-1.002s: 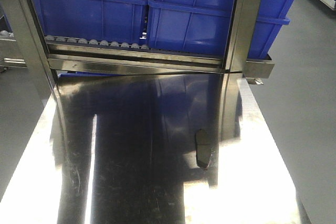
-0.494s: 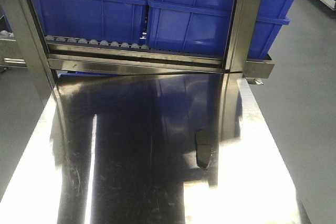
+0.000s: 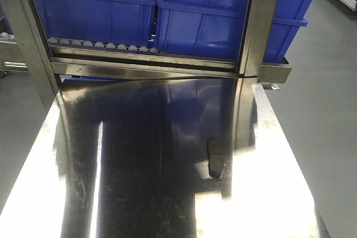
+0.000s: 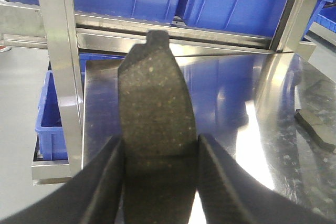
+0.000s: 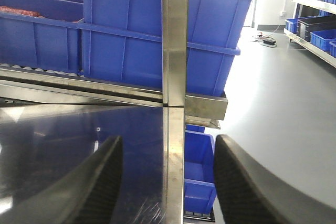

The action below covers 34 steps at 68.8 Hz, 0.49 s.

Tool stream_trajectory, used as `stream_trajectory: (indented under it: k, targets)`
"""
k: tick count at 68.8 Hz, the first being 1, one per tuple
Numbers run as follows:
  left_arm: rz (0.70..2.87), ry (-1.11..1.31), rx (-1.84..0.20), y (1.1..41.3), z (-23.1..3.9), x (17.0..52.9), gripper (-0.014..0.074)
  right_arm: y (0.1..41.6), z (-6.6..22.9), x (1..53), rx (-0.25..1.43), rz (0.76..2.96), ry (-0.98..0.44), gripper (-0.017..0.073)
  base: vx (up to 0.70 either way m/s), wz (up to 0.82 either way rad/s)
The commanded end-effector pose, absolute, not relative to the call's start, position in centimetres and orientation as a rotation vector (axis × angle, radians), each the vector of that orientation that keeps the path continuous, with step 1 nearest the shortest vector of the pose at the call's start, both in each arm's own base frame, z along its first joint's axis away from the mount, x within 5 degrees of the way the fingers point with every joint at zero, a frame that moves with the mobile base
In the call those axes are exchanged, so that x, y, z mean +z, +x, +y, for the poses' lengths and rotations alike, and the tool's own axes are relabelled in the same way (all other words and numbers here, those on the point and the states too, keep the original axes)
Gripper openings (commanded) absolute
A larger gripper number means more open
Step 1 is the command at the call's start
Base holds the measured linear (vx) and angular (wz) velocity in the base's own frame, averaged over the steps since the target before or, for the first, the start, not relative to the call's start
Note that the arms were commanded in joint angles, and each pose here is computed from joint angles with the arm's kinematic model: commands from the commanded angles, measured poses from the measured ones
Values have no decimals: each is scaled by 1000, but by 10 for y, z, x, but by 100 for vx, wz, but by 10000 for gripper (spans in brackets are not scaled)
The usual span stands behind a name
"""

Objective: Move and align brake pads A on conveyor
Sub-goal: 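Close the left gripper on the brake pad and lift it, then lower the right gripper over the other brake pad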

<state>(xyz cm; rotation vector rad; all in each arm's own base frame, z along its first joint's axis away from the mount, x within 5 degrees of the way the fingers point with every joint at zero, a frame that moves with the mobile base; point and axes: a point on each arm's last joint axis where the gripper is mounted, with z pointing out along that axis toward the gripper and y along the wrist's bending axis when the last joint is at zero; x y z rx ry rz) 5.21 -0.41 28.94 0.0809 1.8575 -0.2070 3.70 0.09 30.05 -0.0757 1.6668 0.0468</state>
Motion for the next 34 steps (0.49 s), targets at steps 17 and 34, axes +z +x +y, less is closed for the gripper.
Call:
stream_trajectory:
  k: [17,34]
  targets:
    - [1744,99,-229,53,-6,306,-6,37,1,318,45,1546,-79,379,0,0]
    - [1744,99,-229,53,-6,306,-6,38,2,324,48,1499,-80,379,0,0]
